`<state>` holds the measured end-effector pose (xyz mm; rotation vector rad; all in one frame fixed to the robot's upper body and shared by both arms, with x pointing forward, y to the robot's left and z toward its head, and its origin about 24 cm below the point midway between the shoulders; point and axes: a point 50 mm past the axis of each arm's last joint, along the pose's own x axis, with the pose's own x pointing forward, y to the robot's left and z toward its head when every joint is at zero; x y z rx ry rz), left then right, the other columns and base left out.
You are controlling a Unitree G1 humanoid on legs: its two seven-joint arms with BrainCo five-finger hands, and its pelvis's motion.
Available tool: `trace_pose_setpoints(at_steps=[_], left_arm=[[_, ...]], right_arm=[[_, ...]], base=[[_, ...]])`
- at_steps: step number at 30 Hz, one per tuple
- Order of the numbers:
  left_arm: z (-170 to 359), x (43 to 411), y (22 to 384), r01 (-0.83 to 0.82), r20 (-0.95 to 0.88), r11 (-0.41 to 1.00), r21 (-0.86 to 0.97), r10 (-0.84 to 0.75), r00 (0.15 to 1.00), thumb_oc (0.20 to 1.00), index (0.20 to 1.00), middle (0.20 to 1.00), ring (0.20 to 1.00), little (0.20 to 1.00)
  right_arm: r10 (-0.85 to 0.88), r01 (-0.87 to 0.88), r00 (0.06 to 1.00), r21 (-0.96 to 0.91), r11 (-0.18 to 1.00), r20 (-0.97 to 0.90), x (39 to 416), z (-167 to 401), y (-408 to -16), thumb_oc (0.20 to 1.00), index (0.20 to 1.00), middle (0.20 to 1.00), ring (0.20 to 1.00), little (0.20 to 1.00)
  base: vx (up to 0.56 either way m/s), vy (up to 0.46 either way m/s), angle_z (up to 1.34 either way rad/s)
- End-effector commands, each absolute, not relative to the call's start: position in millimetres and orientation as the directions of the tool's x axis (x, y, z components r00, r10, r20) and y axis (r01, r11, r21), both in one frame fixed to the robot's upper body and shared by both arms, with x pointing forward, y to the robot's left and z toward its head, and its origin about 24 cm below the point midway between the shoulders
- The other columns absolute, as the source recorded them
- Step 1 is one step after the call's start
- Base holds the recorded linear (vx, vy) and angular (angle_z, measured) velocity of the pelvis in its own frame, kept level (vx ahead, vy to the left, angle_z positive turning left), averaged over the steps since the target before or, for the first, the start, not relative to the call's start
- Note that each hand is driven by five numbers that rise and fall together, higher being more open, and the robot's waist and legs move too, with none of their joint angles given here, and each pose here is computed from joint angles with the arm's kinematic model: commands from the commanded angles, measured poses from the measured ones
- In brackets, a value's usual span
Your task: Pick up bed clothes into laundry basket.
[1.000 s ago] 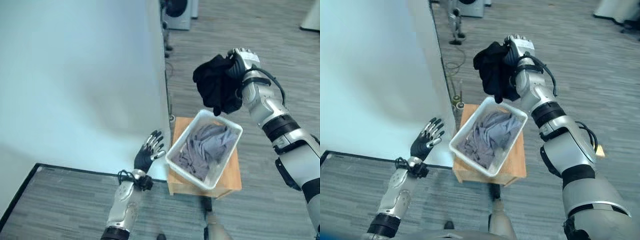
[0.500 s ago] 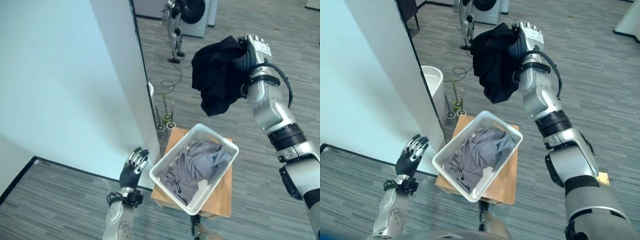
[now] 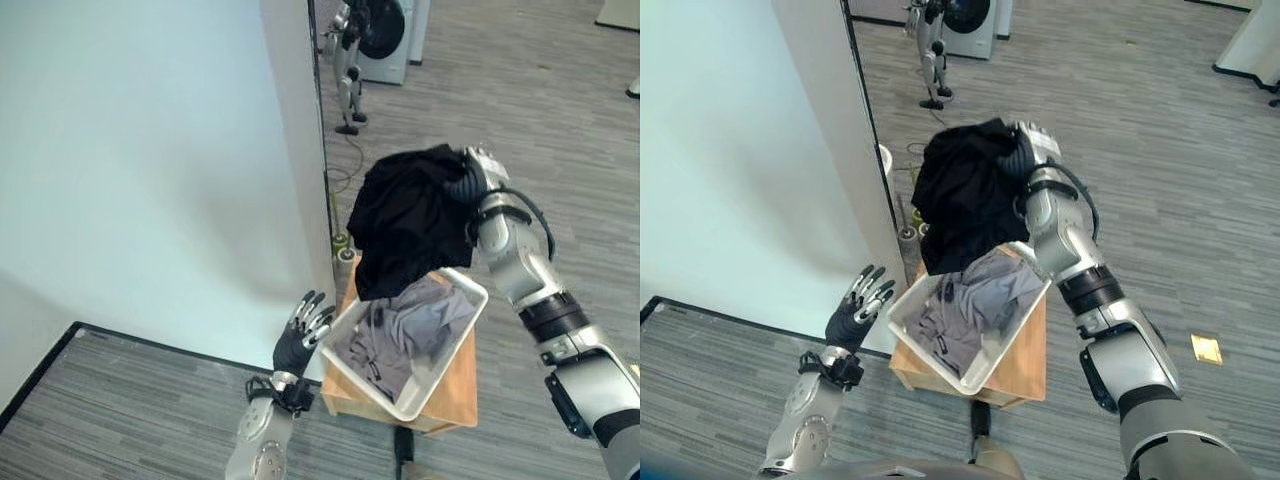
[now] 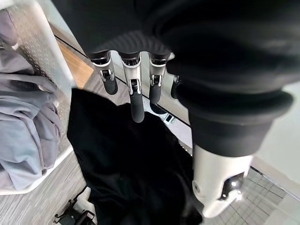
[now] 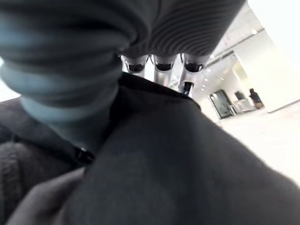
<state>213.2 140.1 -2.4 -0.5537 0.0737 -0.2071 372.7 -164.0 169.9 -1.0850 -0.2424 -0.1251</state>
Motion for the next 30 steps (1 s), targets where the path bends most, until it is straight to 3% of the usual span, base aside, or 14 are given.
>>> trace_pose_setpoints(at_steps=[1, 14, 19, 21, 22, 24, 28, 30], left_arm=[[22, 228, 133, 0.305, 0.114, 0.831, -0.466, -0.285, 0.952, 1.0, 1.0, 1.0, 1.0, 1.0], [15, 225, 120, 0.352, 0.1, 0.808, -0.472, -0.348, 0.932, 1.0, 1.0, 1.0, 1.0, 1.0], [7, 221, 116, 0.376, 0.082, 0.791, -0.483, -0.386, 0.919, 1.0, 1.0, 1.0, 1.0, 1.0], [3, 219, 112, 0.391, 0.075, 0.776, -0.495, -0.41, 0.909, 1.0, 1.0, 1.0, 1.0, 1.0], [3, 219, 112, 0.389, 0.076, 0.775, -0.498, -0.408, 0.91, 1.0, 1.0, 1.0, 1.0, 1.0], [2, 219, 111, 0.392, 0.077, 0.772, -0.501, -0.411, 0.908, 1.0, 1.0, 1.0, 1.0, 1.0], [4, 223, 114, 0.359, 0.082, 0.803, -0.475, -0.366, 0.927, 1.0, 1.0, 1.0, 1.0, 1.0], [13, 228, 118, 0.344, 0.113, 0.829, -0.442, -0.328, 0.938, 1.0, 1.0, 1.0, 1.0, 1.0]], right_arm=[[-0.035, 0.369, 0.916, -0.808, 0.46, 0.399, 380, 206, -171, 0.2, 0.2, 0.2, 0.2, 0.2], [-0.021, 0.119, 0.992, -0.892, 0.435, 0.122, 382, 97, -136, 0.2, 0.2, 0.2, 0.2, 0.2], [-0.122, -0.061, 0.985, -0.904, 0.422, -0.124, 363, 25, -140, 0.2, 0.2, 0.2, 0.2, 0.2], [-0.18, -0.185, 0.941, -0.881, 0.436, -0.287, 342, -14, -146, 0.2, 0.2, 0.2, 0.2, 0.2], [-0.19, -0.193, 0.932, -0.868, 0.457, -0.308, 338, -19, -148, 0.325, 0.325, 0.325, 0.325, 0.325], [-0.197, -0.195, 0.926, -0.852, 0.485, -0.323, 336, -22, -150, 1.0, 1.0, 1.0, 1.0, 1.0], [-0.182, -0.107, 0.947, -0.798, 0.593, -0.263, 346, -6, -152, 1.0, 1.0, 1.0, 1.0, 1.0], [-0.167, 0.039, 0.981, -0.751, 0.659, -0.095, 355, 26, -162, 1.0, 1.0, 1.0, 1.0, 1.0]], base=[[-0.03, 0.057, 0.03], [-0.02, 0.042, 0.02], [0.0, 0.013, 0.13], [0.02, 0.022, 0.06], [0.04, 0.026, 0.09], [0.03, 0.011, 0.18], [0.0, 0.002, 0.02], [0.0, 0.002, -0.02]])
